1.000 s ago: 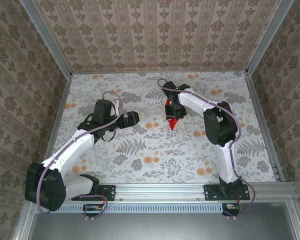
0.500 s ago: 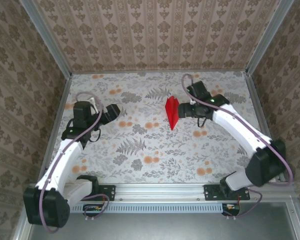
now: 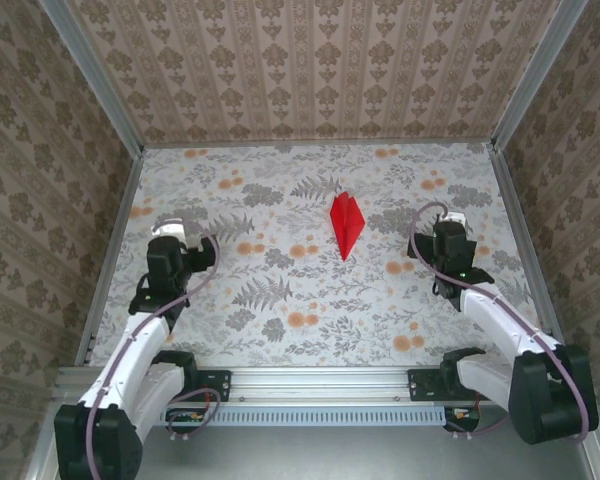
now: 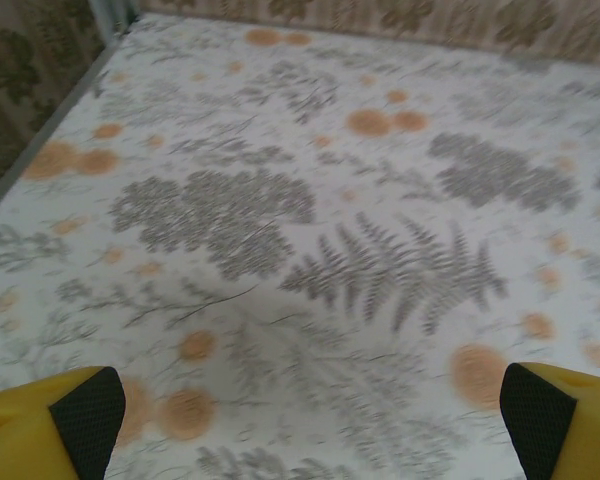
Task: Fold a paper plane with a square sheet of paper (fold left side to right side)
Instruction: Reset both arms
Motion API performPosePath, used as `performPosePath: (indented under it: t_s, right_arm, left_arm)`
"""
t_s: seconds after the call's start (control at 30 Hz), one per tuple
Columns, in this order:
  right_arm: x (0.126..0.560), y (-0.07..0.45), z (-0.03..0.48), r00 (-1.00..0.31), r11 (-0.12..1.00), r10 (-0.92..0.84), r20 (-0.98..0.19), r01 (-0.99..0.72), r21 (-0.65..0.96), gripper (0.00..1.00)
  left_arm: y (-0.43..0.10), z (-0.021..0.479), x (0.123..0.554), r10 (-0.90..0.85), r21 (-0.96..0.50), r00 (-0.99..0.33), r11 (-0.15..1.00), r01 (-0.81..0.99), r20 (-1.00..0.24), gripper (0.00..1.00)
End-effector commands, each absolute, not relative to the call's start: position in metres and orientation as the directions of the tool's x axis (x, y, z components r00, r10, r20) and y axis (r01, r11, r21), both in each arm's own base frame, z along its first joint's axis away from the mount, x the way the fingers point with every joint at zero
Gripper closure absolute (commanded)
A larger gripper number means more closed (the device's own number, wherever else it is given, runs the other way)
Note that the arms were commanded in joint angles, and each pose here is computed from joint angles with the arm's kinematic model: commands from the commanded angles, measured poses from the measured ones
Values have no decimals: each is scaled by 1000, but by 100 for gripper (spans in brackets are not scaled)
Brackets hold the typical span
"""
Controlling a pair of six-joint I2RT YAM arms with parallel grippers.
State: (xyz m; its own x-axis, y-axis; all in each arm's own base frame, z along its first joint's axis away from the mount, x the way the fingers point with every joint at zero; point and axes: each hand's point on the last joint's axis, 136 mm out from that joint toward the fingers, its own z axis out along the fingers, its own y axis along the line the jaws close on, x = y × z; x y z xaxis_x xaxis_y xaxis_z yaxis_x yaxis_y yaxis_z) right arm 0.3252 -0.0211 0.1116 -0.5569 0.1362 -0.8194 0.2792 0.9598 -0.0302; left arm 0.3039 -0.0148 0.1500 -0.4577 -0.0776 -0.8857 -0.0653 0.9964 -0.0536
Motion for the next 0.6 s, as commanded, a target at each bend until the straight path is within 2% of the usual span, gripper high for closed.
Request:
performPosePath:
  t_s: [0.0,0.2,0.33,0.57]
  right_arm:
    - [356,-23,139,-388,963,126,-913,271,18,0]
    - [378,-8,126,-350,986,75,-934,164,18,0]
    - [392,1,128,-324,996,-19,-946,79,-48,0]
    - [398,1,97,-332,999,0,-943,43,-15,0]
  left_arm:
    - [1,149,309,24,60,-416,995,-74,-909,0]
    - [-2,129,320,19,28,-386,999,-19,-922,0]
    - [-12,118,340,30,9,-400,999,53,-916,0]
    - [-21,124,370,69,27,-318,990,136,-946,0]
